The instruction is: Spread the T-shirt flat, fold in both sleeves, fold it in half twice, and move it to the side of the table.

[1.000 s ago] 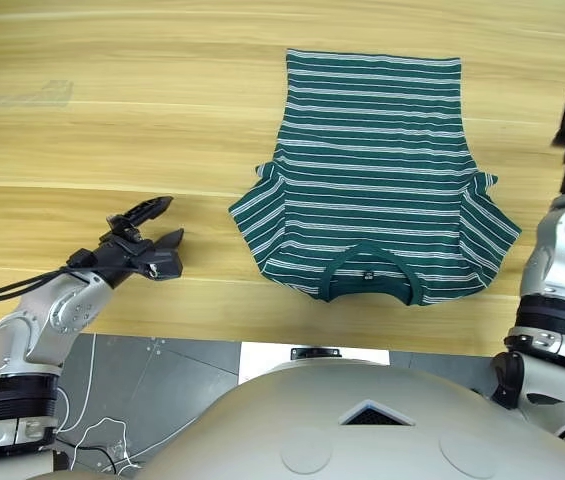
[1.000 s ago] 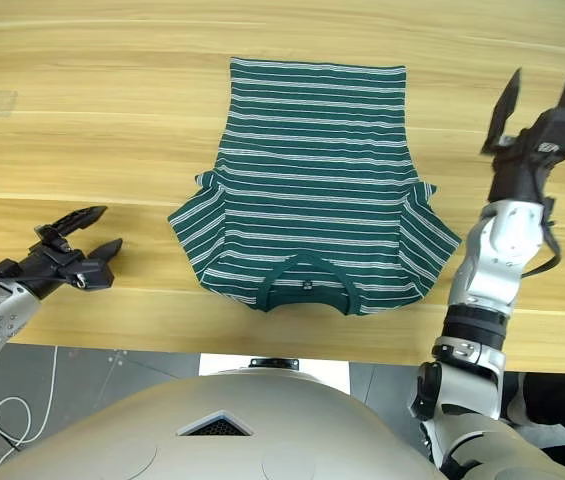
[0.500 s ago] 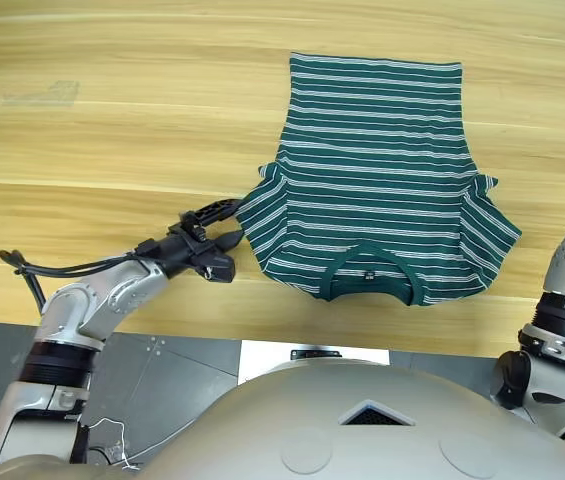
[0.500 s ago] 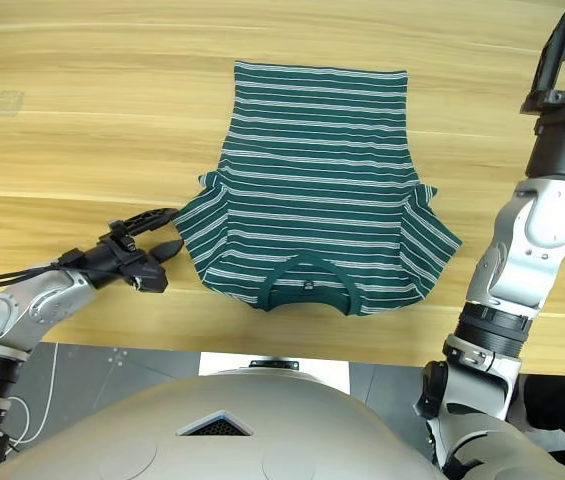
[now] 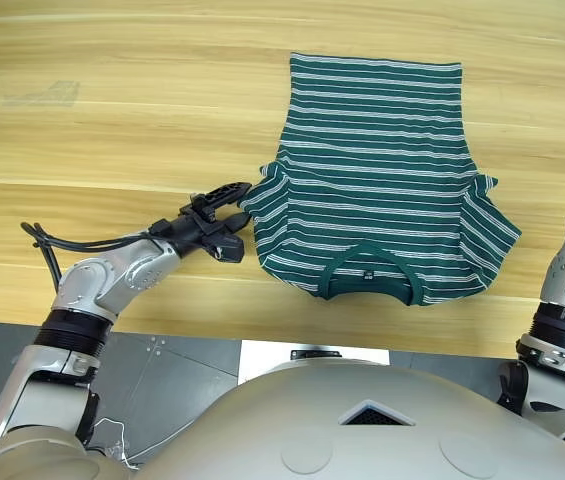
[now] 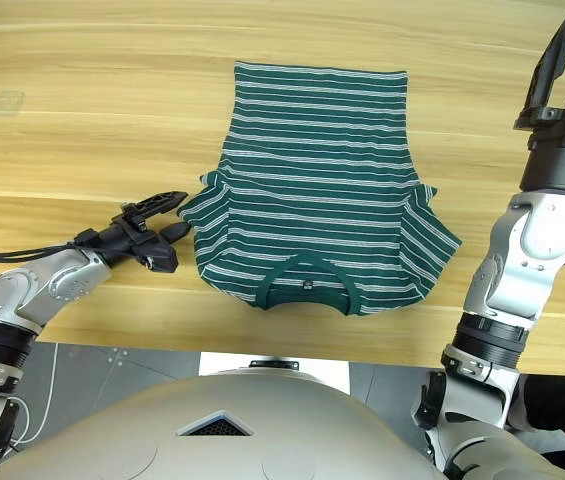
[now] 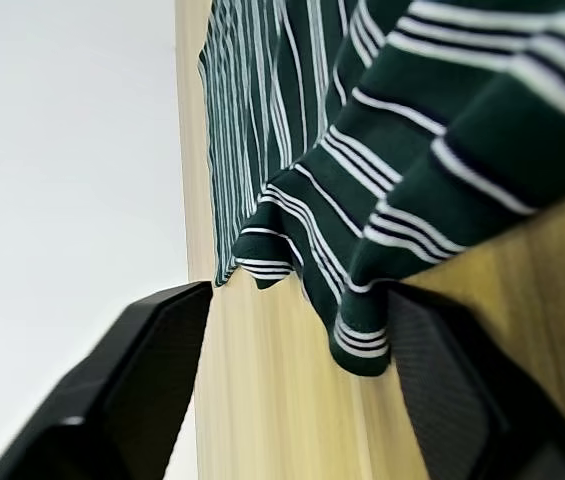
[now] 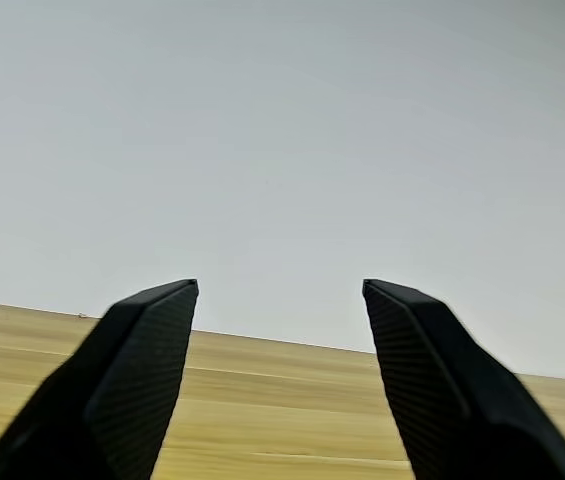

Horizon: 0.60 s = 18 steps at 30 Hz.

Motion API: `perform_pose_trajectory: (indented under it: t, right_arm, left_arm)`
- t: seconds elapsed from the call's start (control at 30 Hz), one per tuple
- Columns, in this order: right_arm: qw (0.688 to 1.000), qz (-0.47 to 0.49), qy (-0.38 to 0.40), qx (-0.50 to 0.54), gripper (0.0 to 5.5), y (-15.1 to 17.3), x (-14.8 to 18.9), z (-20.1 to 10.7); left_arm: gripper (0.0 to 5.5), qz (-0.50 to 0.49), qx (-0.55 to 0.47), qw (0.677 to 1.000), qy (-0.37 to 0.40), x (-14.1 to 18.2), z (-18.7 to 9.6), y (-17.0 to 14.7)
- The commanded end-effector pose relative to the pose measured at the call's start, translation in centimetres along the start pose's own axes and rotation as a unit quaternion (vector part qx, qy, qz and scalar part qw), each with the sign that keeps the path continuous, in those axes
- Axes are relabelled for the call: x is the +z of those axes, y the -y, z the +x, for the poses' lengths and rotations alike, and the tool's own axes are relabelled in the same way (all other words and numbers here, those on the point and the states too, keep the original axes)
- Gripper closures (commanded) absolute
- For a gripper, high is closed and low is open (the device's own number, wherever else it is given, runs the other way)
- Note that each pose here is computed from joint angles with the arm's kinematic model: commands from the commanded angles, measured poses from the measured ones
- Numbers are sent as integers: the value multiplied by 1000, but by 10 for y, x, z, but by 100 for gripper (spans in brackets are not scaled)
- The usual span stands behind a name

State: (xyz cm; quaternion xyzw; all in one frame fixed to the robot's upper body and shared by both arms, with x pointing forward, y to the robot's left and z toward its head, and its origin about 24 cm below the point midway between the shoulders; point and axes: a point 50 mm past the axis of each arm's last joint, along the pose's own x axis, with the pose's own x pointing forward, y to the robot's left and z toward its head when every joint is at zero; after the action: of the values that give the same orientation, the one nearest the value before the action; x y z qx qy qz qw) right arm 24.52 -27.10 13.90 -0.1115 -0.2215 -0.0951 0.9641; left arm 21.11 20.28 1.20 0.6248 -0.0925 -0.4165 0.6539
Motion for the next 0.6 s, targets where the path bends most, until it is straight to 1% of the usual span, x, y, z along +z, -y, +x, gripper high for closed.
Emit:
perform_pose_trajectory:
  t: [0.03, 0.07, 0.13, 0.23, 0.6]
  right_arm:
    - [1000, 10, -7, -1, 244, 2, -1, -2]
    - [1000, 12, -8, -2, 244, 2, -1, -2]
    - [1000, 18, -10, -2, 244, 1, -1, -3]
    - [1000, 23, -12, -1, 244, 1, -2, -5]
    - [999, 38, -24, 4, 244, -4, -9, -9]
  left_arm:
    - [305, 6, -118, 993, -12, 1, -5, 42]
    - [312, 8, -122, 992, -11, 1, -5, 42]
    - [358, 10, -125, 992, -8, 1, -2, 43]
    - [400, 8, -124, 992, -7, 1, 1, 43]
    - [493, -12, -105, 994, -27, -3, -5, 48]
